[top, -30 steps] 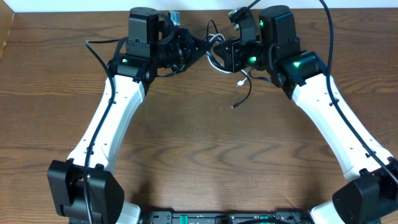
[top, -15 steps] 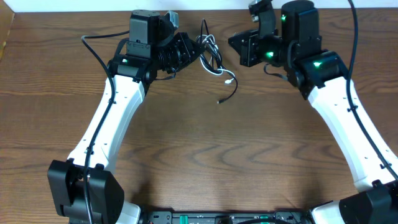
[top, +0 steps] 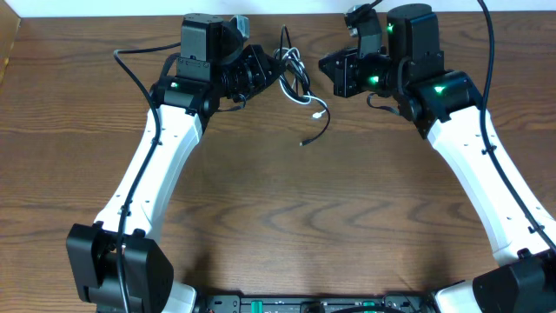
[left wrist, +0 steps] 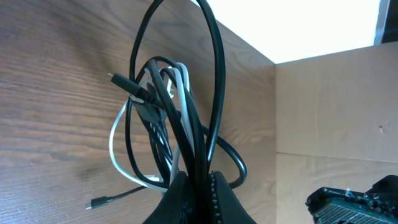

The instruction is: Untangle cables

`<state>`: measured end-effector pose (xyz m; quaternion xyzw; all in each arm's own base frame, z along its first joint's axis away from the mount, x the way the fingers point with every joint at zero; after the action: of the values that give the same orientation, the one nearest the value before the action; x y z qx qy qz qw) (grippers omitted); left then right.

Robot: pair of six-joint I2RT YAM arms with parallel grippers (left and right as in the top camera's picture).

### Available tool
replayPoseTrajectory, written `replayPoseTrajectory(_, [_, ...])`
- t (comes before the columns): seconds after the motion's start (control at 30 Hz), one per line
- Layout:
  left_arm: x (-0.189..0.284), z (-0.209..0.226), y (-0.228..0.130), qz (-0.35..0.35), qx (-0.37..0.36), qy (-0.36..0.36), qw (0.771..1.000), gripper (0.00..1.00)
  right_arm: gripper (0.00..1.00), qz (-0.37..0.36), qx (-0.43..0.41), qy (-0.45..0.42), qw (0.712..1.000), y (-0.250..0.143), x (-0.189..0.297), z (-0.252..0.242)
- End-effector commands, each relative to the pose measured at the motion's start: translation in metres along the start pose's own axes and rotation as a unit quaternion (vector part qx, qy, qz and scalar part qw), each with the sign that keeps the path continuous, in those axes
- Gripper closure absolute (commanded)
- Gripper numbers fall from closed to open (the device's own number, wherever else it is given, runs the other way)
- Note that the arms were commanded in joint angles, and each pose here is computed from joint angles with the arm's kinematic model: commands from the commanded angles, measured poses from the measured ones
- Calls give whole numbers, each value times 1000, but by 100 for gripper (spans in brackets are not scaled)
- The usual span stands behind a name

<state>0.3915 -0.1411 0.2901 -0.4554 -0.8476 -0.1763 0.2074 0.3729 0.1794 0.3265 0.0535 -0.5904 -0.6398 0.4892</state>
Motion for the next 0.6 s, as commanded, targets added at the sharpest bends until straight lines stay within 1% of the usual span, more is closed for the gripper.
replayPoseTrajectory(0.0, [1, -1, -1, 2, -1, 1, 1000, 93, 99, 3, -6, -10, 1000, -1, -3, -5])
replayPoseTrajectory(0.57, [1, 3, -4, 8, 8, 10, 1000, 92, 98, 9, -9, -15, 1000, -3, -3, -6])
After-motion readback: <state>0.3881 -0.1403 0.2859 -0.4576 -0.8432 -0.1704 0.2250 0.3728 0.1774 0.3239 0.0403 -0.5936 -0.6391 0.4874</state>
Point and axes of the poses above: each gripper's point midway between its finger pads, its own x axis back along the fingers, its own z axis along the line the jaws close on, y = z × x, the point moved 8 cm from there along x, back along the fingers, and after that the axes turned 14 degrees about x, right-handed, at the moved point
